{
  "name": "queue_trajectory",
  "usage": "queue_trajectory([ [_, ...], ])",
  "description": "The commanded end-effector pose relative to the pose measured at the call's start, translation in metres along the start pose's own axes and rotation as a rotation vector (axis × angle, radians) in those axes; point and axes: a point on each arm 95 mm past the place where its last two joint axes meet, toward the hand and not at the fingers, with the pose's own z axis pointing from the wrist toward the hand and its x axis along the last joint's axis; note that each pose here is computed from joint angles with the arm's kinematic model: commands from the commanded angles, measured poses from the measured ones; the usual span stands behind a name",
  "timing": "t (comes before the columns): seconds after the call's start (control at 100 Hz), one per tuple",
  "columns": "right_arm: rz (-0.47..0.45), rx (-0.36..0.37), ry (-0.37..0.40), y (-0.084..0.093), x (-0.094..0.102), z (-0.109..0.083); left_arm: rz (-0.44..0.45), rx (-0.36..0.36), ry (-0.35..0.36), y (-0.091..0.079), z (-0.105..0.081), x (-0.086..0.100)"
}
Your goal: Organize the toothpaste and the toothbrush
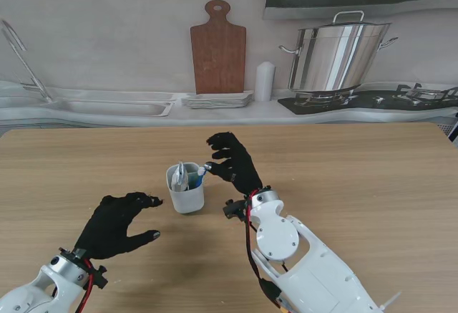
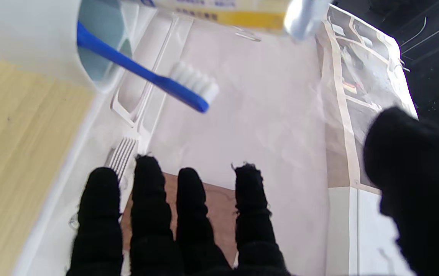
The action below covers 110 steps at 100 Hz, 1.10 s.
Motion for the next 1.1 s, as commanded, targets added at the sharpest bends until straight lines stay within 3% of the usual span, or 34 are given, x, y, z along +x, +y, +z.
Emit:
queue_trajectory([
  [0.0, -0.006, 0.005, -0.009, 0.003, 0.000, -0.009, -0.014, -0.005, 0.020, 0.001, 0.000, 0.008],
  [0.15, -0.031, -0.009, 0.001, 0.017, 0.011, -0.024, -0.027, -0.001, 0.036, 0.002, 0.001, 0.014],
  [0.38, -0.121, 0.044, 0.050, 0.037, 0.016, -0.054, -0.042, 0.008, 0.051, 0.004, 0.000, 0.021],
  [0.51, -0.164, 0.062, 0.063, 0.045, 0.010, -0.072, -0.046, 0.014, 0.051, 0.006, 0.000, 0.023],
  [0.76, -0.379, 0.147, 0.135, 0.062, -0.012, -0.100, -0.056, 0.008, 0.048, 0.012, 0.003, 0.025],
  [0.91, -0.423, 0.168, 0.114, 0.069, -0.022, -0.113, -0.077, -0.006, 0.043, 0.018, 0.007, 0.025],
  [1.09, -0.388, 0.155, 0.012, 0.073, -0.028, -0.129, -0.091, -0.016, 0.040, 0.024, 0.011, 0.028],
])
